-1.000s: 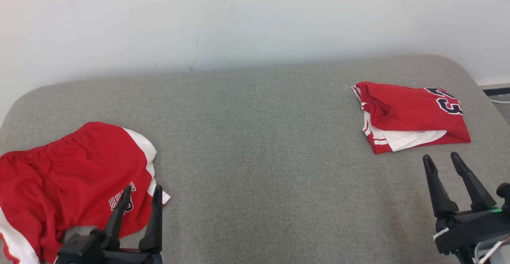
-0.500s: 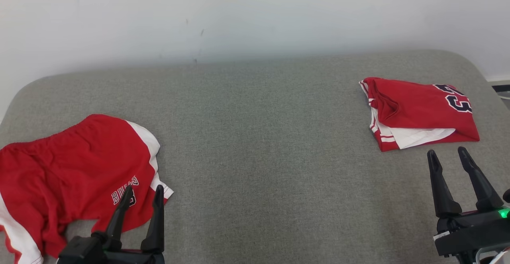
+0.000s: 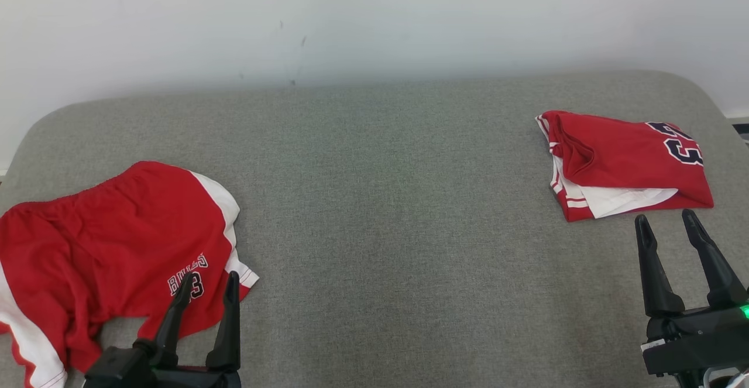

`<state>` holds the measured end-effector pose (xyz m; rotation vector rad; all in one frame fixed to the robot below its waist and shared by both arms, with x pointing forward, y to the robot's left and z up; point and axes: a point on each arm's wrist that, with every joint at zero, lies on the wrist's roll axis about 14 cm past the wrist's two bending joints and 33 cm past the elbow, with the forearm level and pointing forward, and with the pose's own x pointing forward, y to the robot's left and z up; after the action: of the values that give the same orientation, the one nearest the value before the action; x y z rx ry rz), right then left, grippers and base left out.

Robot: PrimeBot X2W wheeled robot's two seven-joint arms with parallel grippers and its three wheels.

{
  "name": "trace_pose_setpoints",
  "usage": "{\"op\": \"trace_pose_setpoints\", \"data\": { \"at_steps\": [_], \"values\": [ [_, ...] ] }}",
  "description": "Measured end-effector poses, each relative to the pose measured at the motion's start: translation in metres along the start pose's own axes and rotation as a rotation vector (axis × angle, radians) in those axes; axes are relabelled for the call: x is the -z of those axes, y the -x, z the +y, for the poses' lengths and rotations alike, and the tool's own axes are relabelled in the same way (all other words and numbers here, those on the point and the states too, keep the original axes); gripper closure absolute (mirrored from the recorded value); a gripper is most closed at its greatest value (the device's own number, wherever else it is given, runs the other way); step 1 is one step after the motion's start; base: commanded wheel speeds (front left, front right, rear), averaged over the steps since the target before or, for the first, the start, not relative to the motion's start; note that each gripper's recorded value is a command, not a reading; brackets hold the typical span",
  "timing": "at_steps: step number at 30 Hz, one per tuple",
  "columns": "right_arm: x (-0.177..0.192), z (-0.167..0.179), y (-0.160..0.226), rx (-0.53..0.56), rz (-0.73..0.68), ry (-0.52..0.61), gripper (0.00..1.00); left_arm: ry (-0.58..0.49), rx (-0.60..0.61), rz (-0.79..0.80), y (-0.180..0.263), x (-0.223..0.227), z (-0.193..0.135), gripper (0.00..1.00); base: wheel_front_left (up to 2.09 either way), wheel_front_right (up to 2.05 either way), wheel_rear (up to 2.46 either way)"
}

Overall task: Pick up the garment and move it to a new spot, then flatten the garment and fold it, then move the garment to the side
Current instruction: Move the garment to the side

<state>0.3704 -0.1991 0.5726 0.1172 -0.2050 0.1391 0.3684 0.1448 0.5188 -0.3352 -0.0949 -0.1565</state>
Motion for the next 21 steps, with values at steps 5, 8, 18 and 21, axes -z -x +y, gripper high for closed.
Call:
{"op": "trace_pose_setpoints", "data": {
  "at_steps": [5,8,18,21],
  "values": [
    [-0.0009,0.0013,0.0003,0.002,-0.006,-0.004,0.00,0.002,0.006,0.002,-0.0009,0.0009,-0.0002,0.00,0.00,0.00,0.00],
    [0.0014,0.0022,0.0022,0.004,0.000,-0.008,0.00,0.001,0.008,-0.002,-0.0032,-0.0002,-0.0006,0.00,0.00,0.00,0.00],
    [0.0008,0.0032,0.0003,0.006,-0.009,0.001,0.00,-0.001,0.010,-0.002,-0.0043,0.0000,-0.0002,0.00,0.00,0.00,0.00],
    [0.0021,0.0032,0.0007,0.008,-0.006,-0.003,0.00,-0.001,0.009,-0.002,-0.0042,0.0004,-0.0010,0.00,0.00,0.00,0.00]
  ]
}}
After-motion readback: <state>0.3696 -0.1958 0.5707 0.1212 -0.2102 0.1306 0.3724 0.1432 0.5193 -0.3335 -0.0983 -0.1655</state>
